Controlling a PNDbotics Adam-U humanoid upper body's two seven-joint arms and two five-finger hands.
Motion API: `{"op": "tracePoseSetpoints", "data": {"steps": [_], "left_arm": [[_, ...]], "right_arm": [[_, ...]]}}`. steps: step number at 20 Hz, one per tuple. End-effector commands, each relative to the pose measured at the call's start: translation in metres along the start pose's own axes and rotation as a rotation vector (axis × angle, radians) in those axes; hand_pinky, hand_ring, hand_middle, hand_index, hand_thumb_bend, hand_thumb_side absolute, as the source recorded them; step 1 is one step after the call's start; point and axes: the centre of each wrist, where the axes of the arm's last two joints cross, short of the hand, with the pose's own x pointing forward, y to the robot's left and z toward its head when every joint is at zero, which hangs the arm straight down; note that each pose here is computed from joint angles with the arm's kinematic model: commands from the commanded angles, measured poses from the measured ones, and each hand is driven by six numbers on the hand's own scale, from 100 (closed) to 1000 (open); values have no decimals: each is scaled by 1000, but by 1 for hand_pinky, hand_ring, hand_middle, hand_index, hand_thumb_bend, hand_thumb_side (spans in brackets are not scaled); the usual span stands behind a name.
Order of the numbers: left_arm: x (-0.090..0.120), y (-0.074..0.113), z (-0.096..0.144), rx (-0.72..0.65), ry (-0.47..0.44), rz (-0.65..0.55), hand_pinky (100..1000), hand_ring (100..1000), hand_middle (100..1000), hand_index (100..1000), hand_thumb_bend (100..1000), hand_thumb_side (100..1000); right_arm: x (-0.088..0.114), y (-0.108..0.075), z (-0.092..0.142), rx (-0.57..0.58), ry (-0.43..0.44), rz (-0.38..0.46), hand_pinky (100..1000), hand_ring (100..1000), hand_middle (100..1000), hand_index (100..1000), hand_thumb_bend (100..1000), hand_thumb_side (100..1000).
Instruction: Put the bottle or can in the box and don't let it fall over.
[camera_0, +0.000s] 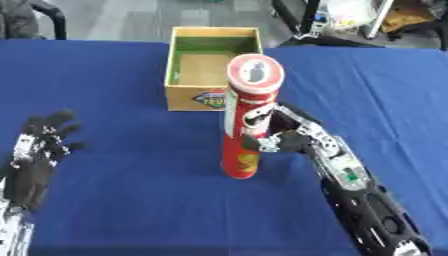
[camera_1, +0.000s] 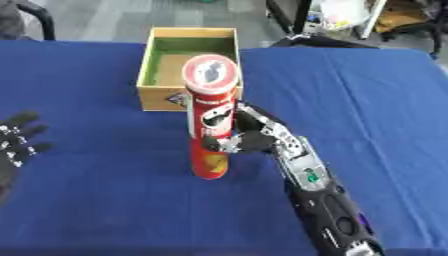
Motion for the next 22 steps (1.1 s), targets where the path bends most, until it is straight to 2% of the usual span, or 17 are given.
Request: {"op": "tracePoseSetpoints", "data": {"steps": [1,9,13,19,20,22], "left_arm": [[6,1,-4,-7,-21,-9,777,918,914,928,407,936],[5,0,-4,-10,-20,-9,777,918,914,928,407,937],[5,0,-4,-10,-20,-9,777,918,914,929,407,938],[5,0,-3,-9,-19,-9,778,918,914,929,405,938],[5,0,-3,-9,-19,-9,778,918,914,929,405,938],[5,0,-3,-9,-19,-8,778,918,914,929,404,939]], "right_arm": [[8,0,-8,12,-22,4,759,905,868,924,648,288],[11,8,-16,26,-54,-22,756,900,862,918,642,306],[11,12,-19,35,-58,-31,747,886,840,899,632,287],[11,14,-20,26,-63,-28,677,788,742,815,552,133],[11,14,-20,25,-64,-25,654,751,701,777,504,100],[11,14,-20,19,-65,-20,624,702,641,727,464,100]]}}
